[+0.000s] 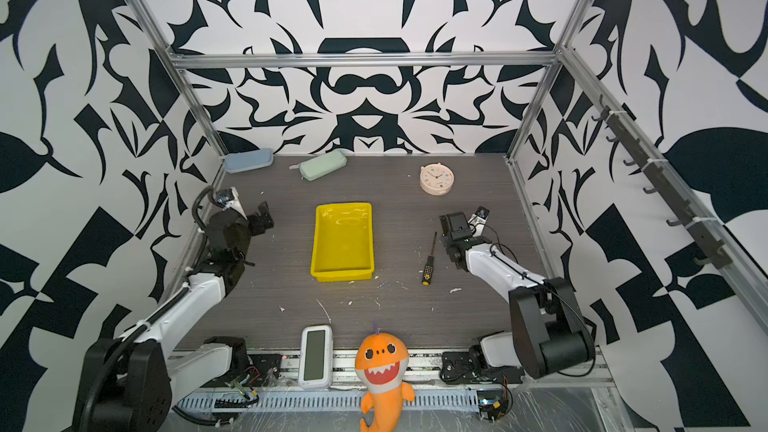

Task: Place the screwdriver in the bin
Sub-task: 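Lower the right gripper over the screwdriver handle while the left arm shifts toward the bin, then close the right gripper on the black-and-yellow screwdriver handle, then lift the screwdriver with the right gripper and carry it over the yellow bin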

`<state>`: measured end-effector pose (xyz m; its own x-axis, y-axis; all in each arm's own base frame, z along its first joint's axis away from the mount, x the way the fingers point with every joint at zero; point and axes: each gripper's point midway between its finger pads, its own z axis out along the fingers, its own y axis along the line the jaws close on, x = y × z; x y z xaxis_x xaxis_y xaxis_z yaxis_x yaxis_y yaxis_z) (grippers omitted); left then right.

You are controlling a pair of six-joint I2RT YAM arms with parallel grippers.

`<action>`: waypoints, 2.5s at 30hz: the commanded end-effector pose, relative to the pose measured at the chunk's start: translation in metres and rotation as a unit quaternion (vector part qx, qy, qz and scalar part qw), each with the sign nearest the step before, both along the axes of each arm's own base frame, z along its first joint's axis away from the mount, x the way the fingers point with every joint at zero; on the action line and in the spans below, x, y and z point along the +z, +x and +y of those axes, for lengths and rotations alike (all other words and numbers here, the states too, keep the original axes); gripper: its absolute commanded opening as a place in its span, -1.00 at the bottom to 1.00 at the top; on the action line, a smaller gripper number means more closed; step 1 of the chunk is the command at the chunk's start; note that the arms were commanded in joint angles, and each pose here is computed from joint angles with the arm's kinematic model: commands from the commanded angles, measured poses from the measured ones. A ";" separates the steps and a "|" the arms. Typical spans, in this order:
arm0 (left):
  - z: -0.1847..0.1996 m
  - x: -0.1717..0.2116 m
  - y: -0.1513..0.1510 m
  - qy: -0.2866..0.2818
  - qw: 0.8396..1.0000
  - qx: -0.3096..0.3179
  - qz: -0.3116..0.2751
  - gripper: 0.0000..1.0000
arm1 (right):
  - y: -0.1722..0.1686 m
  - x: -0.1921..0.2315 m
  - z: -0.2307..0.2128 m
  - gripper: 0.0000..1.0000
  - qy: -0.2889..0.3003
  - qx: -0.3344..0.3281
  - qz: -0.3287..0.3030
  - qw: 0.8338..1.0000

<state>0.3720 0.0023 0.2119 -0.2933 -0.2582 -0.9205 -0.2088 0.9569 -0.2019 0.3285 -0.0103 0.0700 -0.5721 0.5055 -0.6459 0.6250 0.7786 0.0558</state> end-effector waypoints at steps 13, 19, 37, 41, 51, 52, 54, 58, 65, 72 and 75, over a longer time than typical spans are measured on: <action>-0.053 -0.089 -0.094 -0.175 0.962 -0.095 0.186 0.99 | -0.010 -0.001 0.053 0.77 0.113 0.059 -0.058 0.990; -0.044 -0.085 -0.105 -0.198 0.969 -0.068 0.131 0.99 | -0.022 0.015 0.092 0.71 0.098 0.086 -0.083 0.988; -0.024 -0.104 -0.107 -0.205 0.966 0.009 0.154 0.99 | -0.036 -0.026 0.105 0.08 0.163 0.051 -0.044 0.984; -0.026 -0.107 -0.105 -0.204 0.965 0.006 0.165 0.99 | -0.037 -0.029 0.105 0.05 0.161 0.048 -0.042 0.985; -0.034 -0.112 -0.100 -0.209 0.960 -0.010 0.185 0.98 | -0.036 -0.047 0.110 0.05 0.151 0.047 0.002 0.987; -0.034 -0.113 -0.101 -0.211 0.959 -0.011 0.190 0.99 | -0.036 -0.047 0.108 0.01 0.144 0.043 0.008 0.989; -0.035 -0.114 -0.101 -0.211 0.958 -0.013 0.194 0.99 | -0.036 -0.048 0.105 -0.02 0.131 0.043 0.013 0.990; -0.034 -0.113 -0.103 -0.210 0.959 -0.009 0.189 0.99 | -0.035 -0.053 0.108 -0.16 0.135 0.047 0.018 0.990; -0.034 -0.110 -0.105 -0.215 0.961 -0.012 0.176 0.98 | -0.035 -0.059 0.111 -0.43 0.132 0.052 0.035 0.989; -0.040 -0.113 -0.103 -0.221 0.957 -0.025 0.186 0.99 | -0.049 -0.073 0.113 -0.68 0.139 0.045 0.075 0.986; -0.041 -0.114 -0.101 -0.221 0.956 -0.025 0.191 0.98 | -0.059 -0.080 0.114 -1.00 0.142 0.044 0.098 0.984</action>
